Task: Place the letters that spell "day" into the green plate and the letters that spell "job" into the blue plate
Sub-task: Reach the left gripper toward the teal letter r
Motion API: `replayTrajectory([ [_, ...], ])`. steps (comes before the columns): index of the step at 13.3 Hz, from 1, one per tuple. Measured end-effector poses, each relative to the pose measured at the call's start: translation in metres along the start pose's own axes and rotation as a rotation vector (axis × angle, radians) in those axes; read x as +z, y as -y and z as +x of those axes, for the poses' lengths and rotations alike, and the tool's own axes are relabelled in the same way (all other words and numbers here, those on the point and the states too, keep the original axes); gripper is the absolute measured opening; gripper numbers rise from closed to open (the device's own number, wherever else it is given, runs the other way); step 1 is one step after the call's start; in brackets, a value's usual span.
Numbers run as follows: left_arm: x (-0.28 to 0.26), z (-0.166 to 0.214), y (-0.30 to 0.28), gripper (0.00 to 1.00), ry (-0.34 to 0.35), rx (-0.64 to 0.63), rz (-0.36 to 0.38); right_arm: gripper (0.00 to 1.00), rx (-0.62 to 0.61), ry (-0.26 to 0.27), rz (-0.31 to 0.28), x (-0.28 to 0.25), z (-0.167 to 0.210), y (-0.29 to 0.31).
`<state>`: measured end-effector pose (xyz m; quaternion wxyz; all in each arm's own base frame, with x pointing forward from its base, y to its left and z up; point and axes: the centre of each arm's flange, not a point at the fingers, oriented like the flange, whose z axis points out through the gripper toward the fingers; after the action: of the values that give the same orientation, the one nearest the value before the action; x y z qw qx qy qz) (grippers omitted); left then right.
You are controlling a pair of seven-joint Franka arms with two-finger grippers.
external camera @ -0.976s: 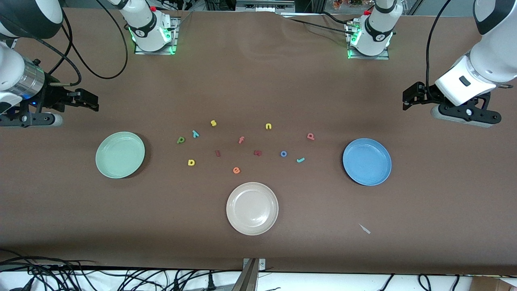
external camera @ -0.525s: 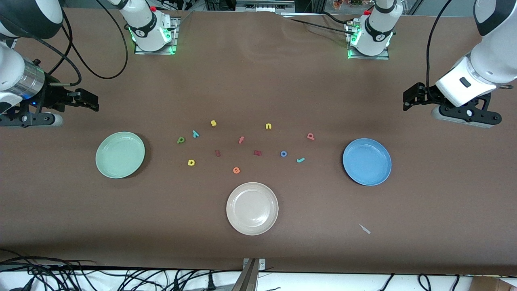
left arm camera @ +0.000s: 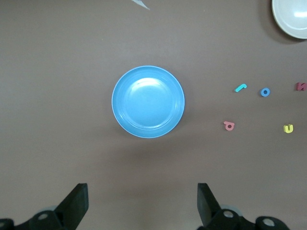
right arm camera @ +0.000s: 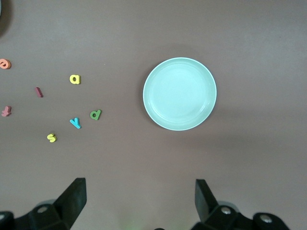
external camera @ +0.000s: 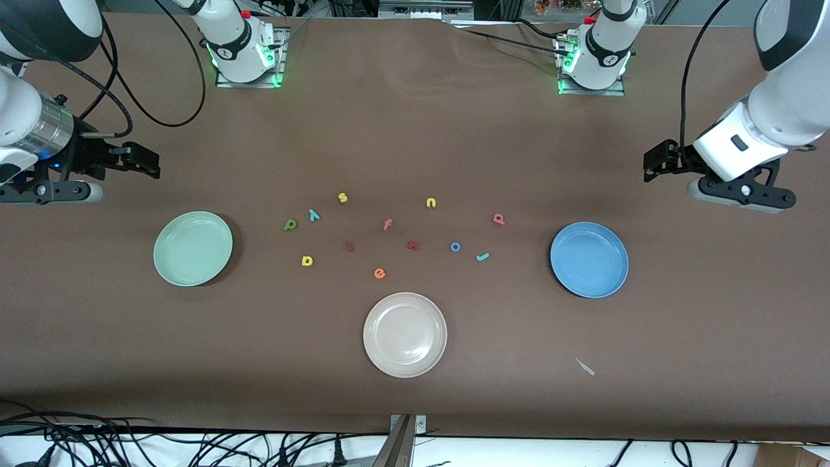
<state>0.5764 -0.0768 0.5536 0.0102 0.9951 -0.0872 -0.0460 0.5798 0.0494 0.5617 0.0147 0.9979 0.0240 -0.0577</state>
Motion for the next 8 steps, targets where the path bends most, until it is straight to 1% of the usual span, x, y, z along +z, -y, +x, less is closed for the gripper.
replayTrajectory([
  [2,0.011,0.006,-0.002,1.00,0.020,0.006,-0.002,1.00,0.000,0.001,0.000,0.000,0.000,0.000],
  [4,0.024,0.011,-0.014,1.00,0.042,0.039,-0.004,1.00,0.000,0.002,0.000,0.000,0.000,0.000],
  [8,0.061,0.033,-0.070,1.00,0.090,0.138,-0.001,1.00,0.000,0.001,-0.007,0.001,0.000,-0.001],
])
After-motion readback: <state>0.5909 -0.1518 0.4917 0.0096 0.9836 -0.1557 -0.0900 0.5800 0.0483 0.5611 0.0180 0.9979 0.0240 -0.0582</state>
